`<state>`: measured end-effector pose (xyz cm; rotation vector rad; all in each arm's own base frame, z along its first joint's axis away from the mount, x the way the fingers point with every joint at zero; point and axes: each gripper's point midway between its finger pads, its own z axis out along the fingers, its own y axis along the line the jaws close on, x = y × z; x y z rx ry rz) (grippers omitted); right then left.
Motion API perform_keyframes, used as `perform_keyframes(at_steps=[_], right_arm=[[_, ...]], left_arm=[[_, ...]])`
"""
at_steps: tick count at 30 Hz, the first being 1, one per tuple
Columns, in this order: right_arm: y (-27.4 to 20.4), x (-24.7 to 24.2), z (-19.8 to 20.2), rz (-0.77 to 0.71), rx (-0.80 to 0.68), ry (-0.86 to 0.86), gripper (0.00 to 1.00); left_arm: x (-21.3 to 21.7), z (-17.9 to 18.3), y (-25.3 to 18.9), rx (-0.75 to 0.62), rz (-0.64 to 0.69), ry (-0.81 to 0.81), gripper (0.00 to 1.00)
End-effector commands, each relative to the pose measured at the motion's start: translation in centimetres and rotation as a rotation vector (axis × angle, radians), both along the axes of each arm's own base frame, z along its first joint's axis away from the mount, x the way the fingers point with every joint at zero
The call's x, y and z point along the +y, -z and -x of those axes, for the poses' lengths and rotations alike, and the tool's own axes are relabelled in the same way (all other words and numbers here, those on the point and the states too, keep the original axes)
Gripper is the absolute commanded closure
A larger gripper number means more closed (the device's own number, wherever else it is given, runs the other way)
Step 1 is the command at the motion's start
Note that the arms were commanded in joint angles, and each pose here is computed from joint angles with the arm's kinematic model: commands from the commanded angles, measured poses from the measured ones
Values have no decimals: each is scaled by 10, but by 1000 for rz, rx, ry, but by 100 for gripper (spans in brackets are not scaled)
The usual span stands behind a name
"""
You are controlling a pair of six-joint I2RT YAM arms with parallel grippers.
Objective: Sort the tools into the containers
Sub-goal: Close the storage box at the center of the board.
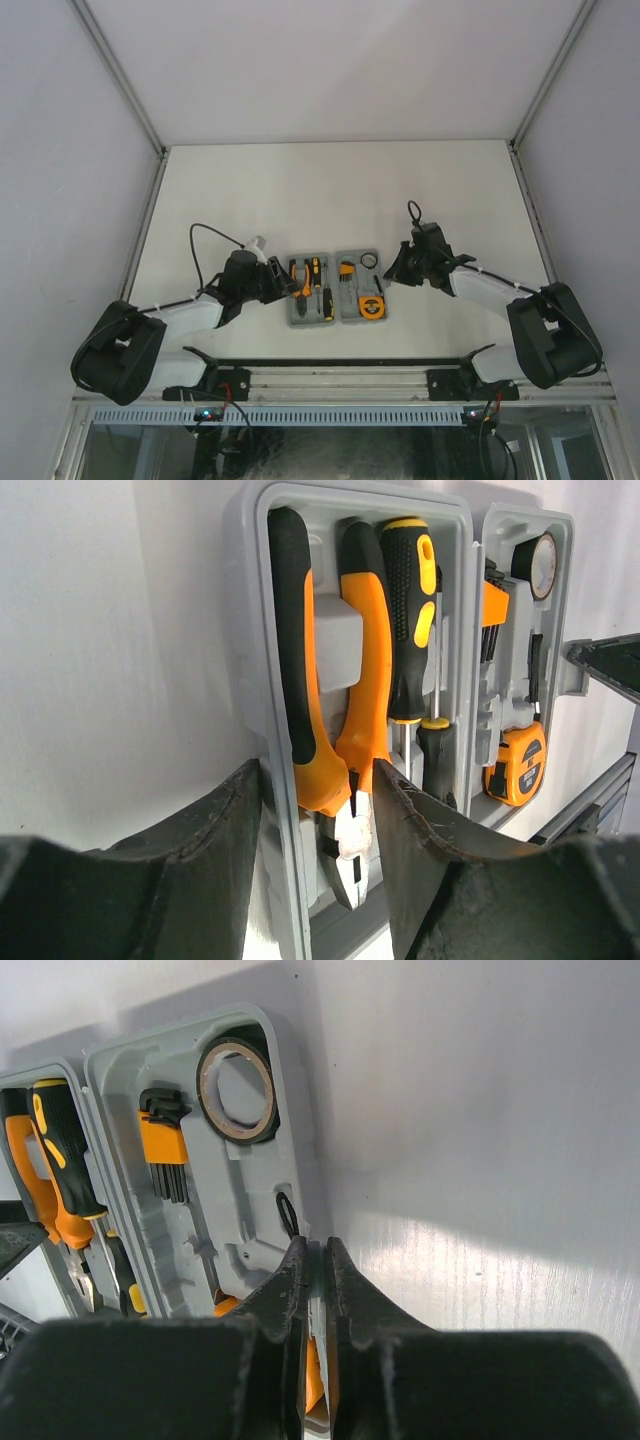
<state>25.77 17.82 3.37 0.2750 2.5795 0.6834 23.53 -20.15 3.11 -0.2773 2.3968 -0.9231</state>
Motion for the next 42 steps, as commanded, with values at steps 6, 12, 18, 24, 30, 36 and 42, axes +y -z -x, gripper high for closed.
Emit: perform_keyframes(at_steps=[6,12,18,24,30,36,42], right_arm=[[-12,20,-3,-57,-23,-62,100],[-12,23,-1,-62,-24,-84,100],[-13,26,2,-62,-25,-105,100],[-10,29,6,-58,-18,-115,100],[-12,33,7,-62,-24,-122,100],[-13,37,10,-66,-23,-133,100],[-15,41,14,-71,-23,-143,100]], left_arm=[[-40,-7,-51,-99,177,109,48],[-43,-4,-70,-124,226,121,49],[-48,0,-88,-152,266,148,51],[-50,4,-106,-179,277,159,51],[-47,6,-121,-212,279,153,62],[-48,7,-128,-226,284,154,69],[-48,6,-136,-232,279,152,72]])
